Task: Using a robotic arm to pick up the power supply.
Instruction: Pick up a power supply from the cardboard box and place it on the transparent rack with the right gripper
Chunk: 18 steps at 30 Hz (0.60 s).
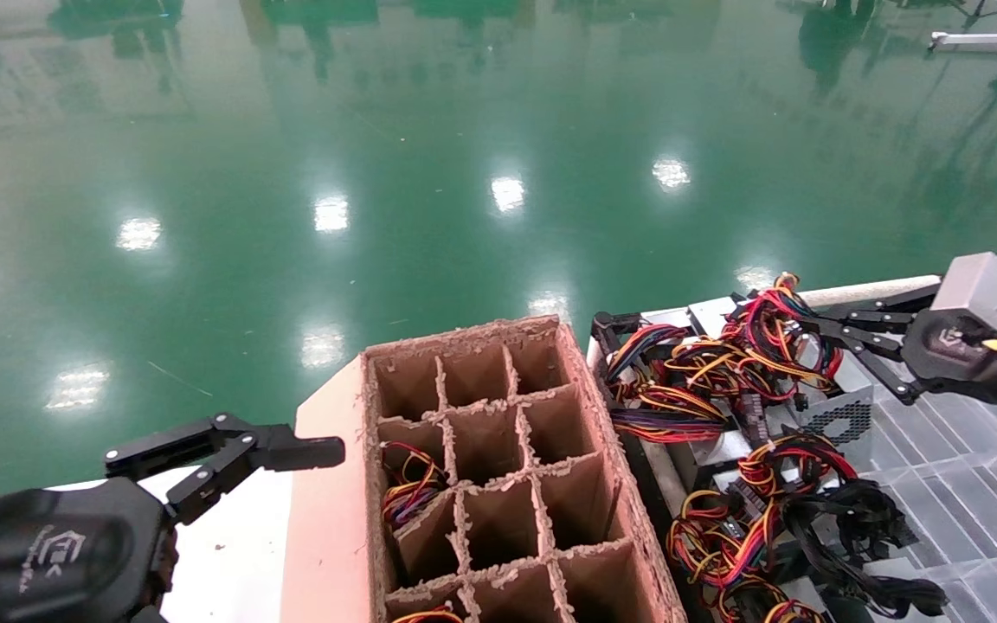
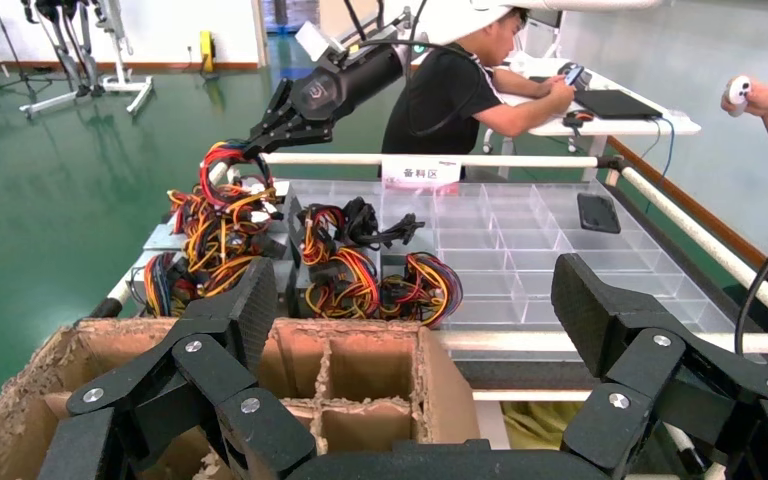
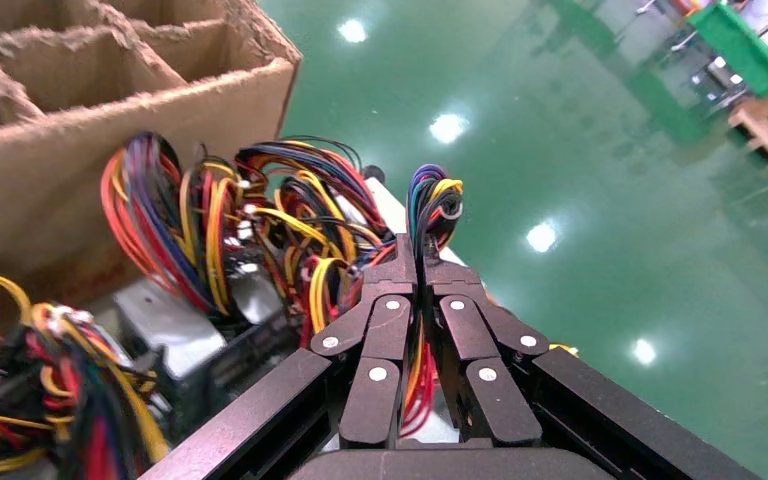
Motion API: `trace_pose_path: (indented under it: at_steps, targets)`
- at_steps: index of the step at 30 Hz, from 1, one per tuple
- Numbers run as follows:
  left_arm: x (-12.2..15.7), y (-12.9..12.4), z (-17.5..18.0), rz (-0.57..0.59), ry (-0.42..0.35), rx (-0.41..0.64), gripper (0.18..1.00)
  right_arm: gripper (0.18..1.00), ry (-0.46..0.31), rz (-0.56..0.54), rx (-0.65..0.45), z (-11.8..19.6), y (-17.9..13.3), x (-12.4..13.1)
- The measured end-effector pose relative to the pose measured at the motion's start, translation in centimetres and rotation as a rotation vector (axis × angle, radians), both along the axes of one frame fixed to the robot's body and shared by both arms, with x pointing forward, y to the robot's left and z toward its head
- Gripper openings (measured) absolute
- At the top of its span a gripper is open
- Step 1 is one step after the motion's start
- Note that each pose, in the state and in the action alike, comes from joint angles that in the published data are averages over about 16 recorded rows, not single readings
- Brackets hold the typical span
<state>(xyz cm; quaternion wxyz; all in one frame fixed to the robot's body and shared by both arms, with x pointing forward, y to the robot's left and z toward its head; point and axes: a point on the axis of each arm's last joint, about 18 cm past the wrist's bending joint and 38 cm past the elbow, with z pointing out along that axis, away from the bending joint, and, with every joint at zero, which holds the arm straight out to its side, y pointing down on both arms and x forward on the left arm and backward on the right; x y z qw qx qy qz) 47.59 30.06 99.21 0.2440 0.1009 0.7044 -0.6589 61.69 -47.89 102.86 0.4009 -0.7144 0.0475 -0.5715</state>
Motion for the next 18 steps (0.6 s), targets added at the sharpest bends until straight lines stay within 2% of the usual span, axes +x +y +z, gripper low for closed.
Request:
trace_pose_path:
  at_steps: [18]
  targets:
    - [0.0, 0.0, 0.0, 0.0, 0.0, 0.0, 1.001, 0.19, -0.177, 0.011, -0.382, 1.1, 2.2, 2.1]
